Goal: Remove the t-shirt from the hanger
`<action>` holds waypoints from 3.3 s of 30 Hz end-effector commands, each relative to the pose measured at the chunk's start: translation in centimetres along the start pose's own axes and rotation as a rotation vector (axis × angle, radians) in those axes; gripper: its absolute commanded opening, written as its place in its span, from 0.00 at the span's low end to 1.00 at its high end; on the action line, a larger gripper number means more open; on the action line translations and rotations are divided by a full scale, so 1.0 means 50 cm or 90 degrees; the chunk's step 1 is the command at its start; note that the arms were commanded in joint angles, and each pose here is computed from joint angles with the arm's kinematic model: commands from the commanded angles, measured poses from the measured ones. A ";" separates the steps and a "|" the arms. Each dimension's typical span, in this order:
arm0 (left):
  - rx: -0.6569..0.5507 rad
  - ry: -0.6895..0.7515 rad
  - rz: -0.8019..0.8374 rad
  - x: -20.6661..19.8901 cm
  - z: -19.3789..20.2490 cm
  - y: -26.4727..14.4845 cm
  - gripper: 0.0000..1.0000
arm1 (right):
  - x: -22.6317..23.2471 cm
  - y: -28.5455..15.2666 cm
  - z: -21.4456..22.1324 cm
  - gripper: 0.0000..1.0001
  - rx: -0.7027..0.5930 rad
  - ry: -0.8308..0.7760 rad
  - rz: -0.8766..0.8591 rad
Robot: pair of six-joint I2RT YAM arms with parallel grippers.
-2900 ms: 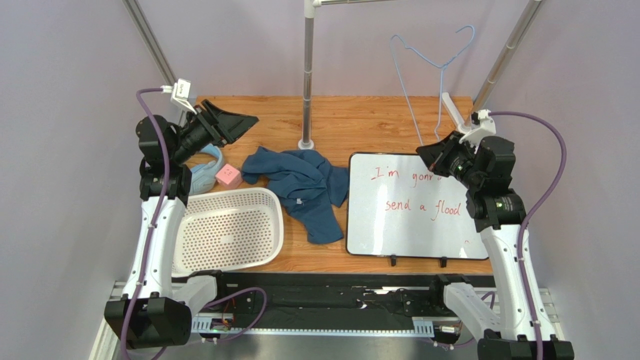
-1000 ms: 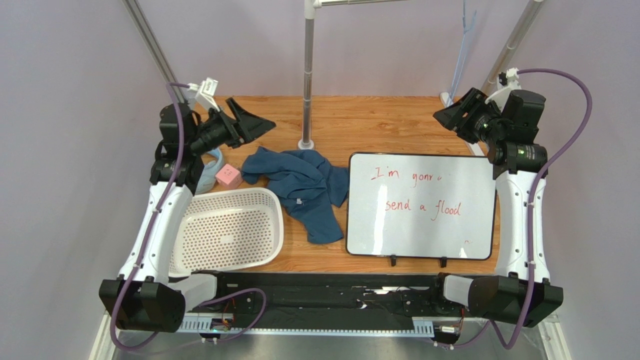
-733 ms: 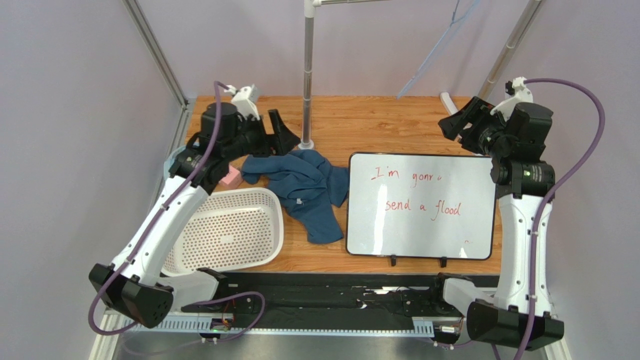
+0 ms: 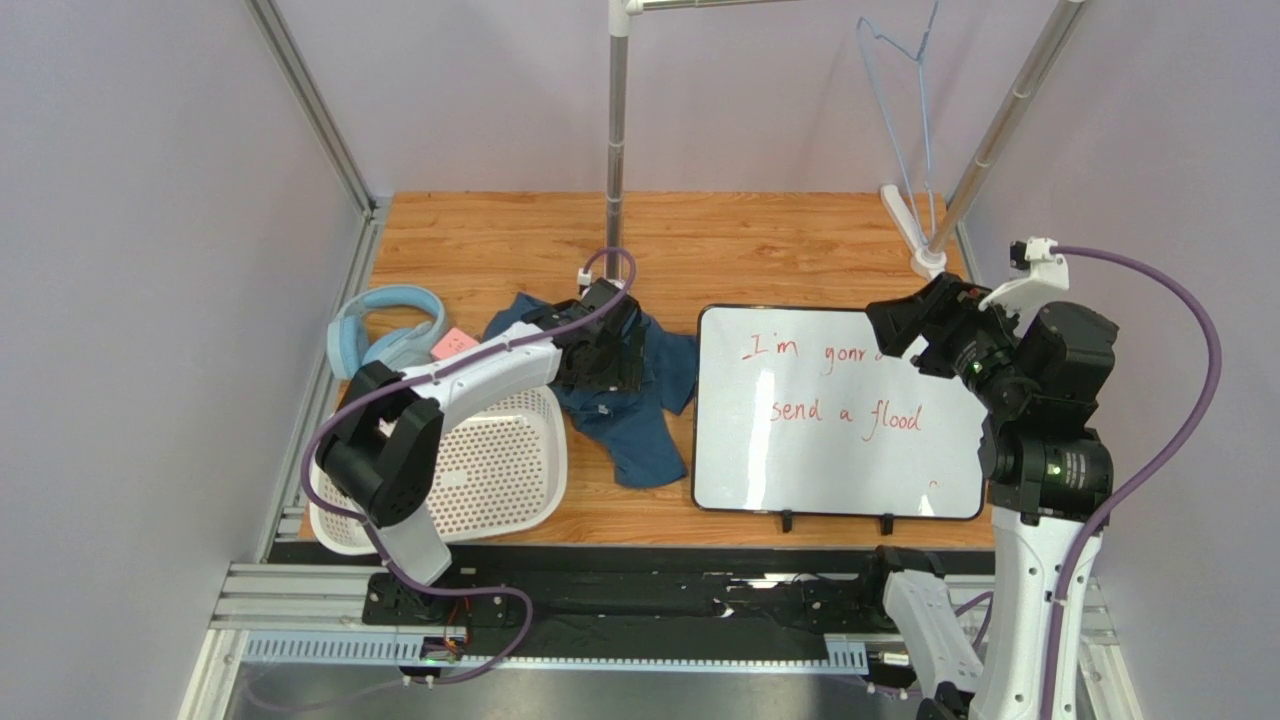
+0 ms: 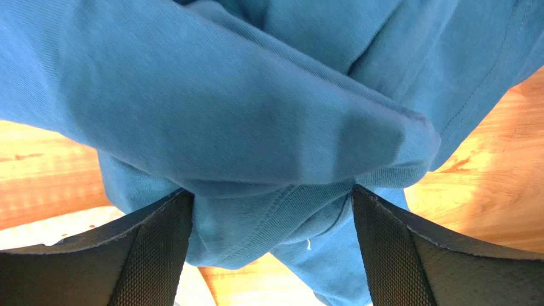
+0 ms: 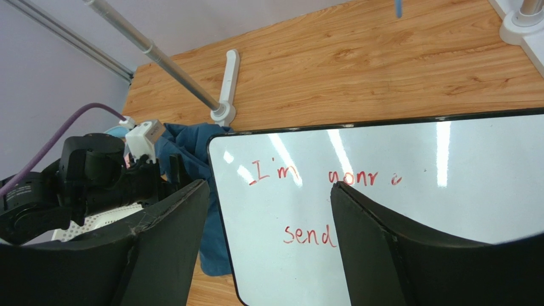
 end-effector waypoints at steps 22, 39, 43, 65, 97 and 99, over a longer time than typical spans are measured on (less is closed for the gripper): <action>-0.086 0.057 -0.099 -0.011 0.015 0.032 0.04 | 0.047 -0.024 0.052 0.77 -0.007 -0.050 -0.082; -0.328 -0.044 0.139 0.063 -0.173 -0.517 0.00 | 0.052 -0.037 0.050 0.78 -0.017 -0.082 -0.076; -0.344 -0.074 0.162 0.121 -0.130 -0.583 0.00 | 0.064 -0.039 0.052 0.78 -0.013 -0.086 -0.098; -0.570 -0.220 0.148 0.435 0.037 -0.811 0.00 | 0.074 -0.034 0.064 0.78 -0.014 -0.087 -0.124; -0.655 -0.152 0.439 0.386 0.032 -0.994 0.00 | 0.074 -0.032 0.070 0.78 -0.007 -0.087 -0.125; -0.654 -0.143 0.445 0.381 0.026 -1.006 0.00 | 0.074 -0.033 0.069 0.78 -0.009 -0.090 -0.126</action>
Point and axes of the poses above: each gripper's point midway between its finger pads, its own y axis out along the fingers, its own x axis along the line the jaws close on, z = x × y, the point moved 5 cm from there along -y, back along the fingers, and after that the axes turned 13 degrees about -y, right-handed, at the moved point
